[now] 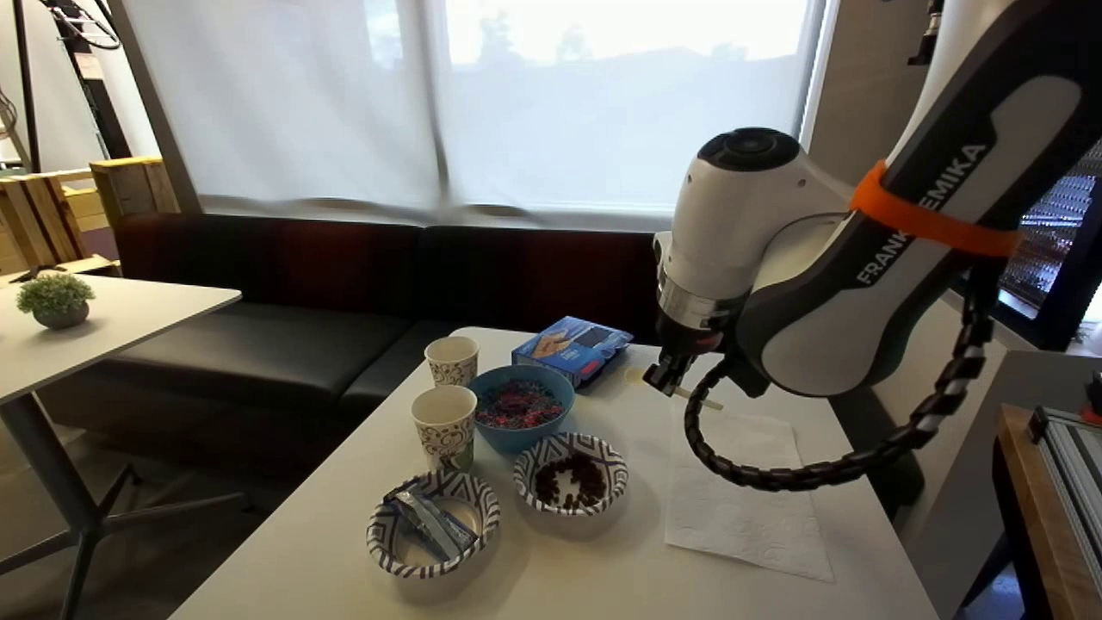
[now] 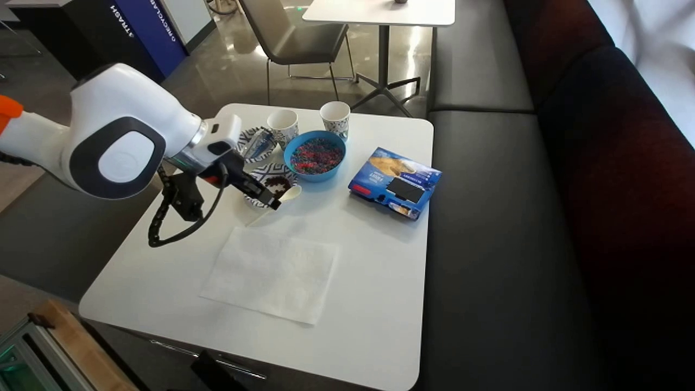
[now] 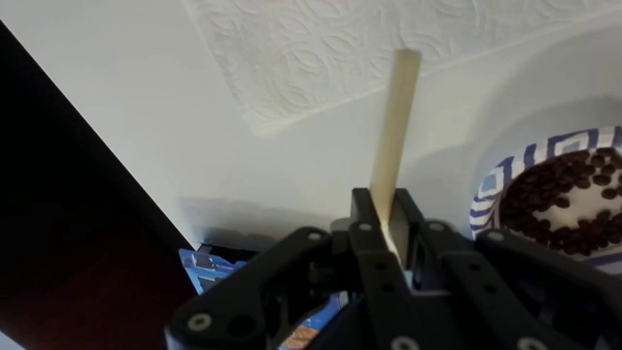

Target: Use the white spoon to place some contents from the black and white bowl into the coffee cup on the left.

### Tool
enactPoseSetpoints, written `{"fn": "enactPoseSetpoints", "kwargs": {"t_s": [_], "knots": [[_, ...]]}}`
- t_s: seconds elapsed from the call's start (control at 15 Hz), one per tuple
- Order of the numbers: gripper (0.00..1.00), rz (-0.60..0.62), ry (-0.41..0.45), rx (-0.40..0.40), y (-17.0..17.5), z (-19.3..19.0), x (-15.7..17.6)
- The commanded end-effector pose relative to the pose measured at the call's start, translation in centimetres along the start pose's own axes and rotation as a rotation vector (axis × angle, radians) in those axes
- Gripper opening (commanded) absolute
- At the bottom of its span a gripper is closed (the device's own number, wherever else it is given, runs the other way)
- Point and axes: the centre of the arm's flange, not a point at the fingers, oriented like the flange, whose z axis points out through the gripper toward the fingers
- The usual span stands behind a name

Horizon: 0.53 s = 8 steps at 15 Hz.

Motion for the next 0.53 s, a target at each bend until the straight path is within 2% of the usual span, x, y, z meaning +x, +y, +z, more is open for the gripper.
{"fn": "enactPoseSetpoints", "kwargs": {"t_s": [0.0,0.47], "knots": [[0.03,0.011,-0.042,0.033,1.6,3.2,-1.4],[0.03,0.088,-0.112,0.050,4.3,7.3,-3.5]]}}
